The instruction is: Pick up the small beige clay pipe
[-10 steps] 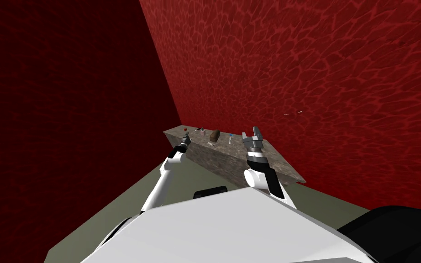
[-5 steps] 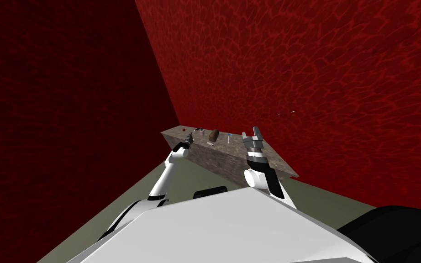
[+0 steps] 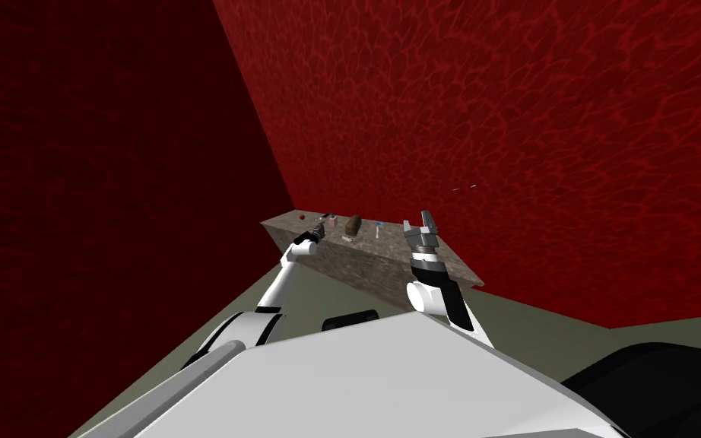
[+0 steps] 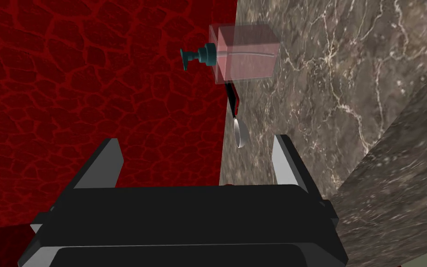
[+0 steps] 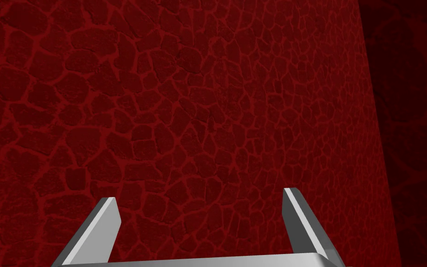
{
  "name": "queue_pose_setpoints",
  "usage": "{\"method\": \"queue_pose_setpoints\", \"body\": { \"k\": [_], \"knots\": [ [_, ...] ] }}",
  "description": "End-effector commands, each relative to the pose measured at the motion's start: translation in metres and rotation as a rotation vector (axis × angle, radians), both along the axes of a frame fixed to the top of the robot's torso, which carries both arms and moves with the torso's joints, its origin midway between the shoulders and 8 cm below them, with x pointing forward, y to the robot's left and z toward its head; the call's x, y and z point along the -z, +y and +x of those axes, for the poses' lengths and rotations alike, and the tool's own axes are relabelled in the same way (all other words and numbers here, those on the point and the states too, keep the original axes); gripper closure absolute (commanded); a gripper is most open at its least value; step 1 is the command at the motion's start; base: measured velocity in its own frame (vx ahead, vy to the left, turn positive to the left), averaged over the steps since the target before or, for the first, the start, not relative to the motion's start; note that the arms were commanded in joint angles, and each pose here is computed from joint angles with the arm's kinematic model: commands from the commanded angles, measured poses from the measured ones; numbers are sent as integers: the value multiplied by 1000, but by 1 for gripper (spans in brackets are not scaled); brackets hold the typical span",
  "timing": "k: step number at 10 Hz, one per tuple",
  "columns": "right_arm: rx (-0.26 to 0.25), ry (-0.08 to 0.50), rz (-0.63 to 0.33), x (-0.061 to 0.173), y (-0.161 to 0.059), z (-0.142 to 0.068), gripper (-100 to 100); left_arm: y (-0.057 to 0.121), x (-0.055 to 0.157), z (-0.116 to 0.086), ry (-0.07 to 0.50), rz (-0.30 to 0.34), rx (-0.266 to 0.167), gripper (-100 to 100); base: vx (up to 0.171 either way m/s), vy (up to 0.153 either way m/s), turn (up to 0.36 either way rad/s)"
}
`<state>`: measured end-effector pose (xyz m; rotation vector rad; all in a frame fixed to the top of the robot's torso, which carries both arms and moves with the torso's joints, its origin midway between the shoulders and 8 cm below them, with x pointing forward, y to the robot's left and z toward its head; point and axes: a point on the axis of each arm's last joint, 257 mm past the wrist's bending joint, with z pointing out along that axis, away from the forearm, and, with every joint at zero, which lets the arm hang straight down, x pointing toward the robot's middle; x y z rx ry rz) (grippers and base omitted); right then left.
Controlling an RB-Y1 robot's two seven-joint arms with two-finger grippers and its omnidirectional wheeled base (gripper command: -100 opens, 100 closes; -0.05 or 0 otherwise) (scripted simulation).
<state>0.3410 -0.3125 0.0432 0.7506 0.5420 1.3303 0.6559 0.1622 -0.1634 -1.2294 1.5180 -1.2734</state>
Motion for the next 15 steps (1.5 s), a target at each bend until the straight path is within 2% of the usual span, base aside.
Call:
{"method": "queue_pose_setpoints", "body": {
  "k": [1,2,3,4,5,6,7,8,9,10,11,12,13,15],
  "knots": [
    [0,0,0,0,0,0,0,-6,6,7,51,19,12,-100,-3,12,-170],
    [0,0,0,0,0,0,0,-5,18,8,88,27,11,-100,-2,13,-81],
    [0,0,0,0,0,0,0,-3,25,8,102,29,8,-100,-1,4,19],
    [0,0,0,0,0,0,0,-9,26,14,144,48,21,-100,1,4,-162],
    [0,0,0,0,0,0,0,-6,39,13,169,51,14,-100,0,10,-102],
    [0,0,0,0,0,0,0,-9,40,18,203,69,21,-100,1,8,-165],
    [0,0,0,0,0,0,0,-6,52,16,236,74,17,-100,2,11,-111],
    [0,0,0,0,0,0,0,-8,50,21,261,92,23,-100,1,7,-201],
    [0,0,0,0,0,0,0,-4,65,17,303,98,17,-100,2,10,-96],
    [0,0,0,0,0,0,0,-6,61,21,326,116,22,-100,3,7,-141],
    [0,0,0,0,0,0,0,-1,77,17,368,122,15,-100,4,8,-129],
    [0,0,0,0,0,0,0,-1,74,20,395,141,17,-100,7,7,-208],
    [0,0,0,0,0,0,0,5,89,15,434,145,9,-100,6,8,-115],
    [0,0,0,0,0,0,0,8,92,15,479,166,6,-100,7,5,-151]
  ]
}}
